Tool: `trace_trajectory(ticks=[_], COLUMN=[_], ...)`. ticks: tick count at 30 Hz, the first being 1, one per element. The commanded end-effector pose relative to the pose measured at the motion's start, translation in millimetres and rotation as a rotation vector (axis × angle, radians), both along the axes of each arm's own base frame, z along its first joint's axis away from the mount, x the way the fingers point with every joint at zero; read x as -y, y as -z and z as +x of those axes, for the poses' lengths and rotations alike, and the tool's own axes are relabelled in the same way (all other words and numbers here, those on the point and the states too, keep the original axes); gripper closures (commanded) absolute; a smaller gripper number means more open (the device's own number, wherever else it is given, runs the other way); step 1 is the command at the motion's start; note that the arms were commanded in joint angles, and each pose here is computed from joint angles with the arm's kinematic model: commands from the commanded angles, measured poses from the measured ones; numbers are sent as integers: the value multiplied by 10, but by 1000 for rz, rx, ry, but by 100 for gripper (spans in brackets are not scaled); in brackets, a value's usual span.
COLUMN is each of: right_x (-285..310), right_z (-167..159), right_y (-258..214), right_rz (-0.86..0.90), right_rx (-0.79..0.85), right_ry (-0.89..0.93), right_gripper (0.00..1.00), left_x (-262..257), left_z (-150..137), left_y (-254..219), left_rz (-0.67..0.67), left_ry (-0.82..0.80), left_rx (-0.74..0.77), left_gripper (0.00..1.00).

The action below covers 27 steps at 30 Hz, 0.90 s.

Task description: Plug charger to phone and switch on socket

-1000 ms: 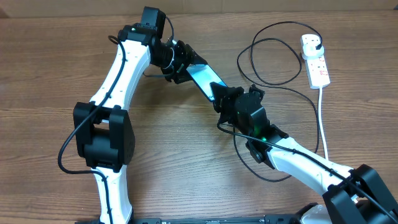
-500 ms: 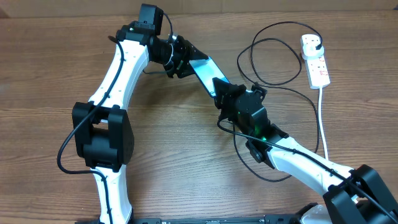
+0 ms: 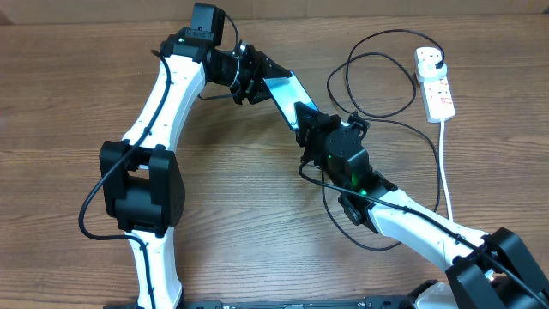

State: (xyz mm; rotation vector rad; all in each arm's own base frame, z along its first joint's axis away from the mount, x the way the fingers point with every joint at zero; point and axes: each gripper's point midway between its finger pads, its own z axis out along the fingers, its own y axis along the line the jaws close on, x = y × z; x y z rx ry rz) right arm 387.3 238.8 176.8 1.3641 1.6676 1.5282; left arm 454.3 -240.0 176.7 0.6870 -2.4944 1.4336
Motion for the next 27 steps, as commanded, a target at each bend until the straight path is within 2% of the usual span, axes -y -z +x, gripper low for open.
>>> trace_trajectory(ticks=[1, 27], right_x=[-361, -552], right_z=[-187, -324], right_y=[-216, -269], right_rz=[38, 57], right_rx=[40, 54], right_ry=[-149, -222], right_gripper=[96, 96], left_x=[255, 424], left_z=[-114, -33], left_y=[-174, -211], left_rz=[-88, -87], left_ry=[56, 20], left_rx=[-24, -17], left_gripper=[59, 70])
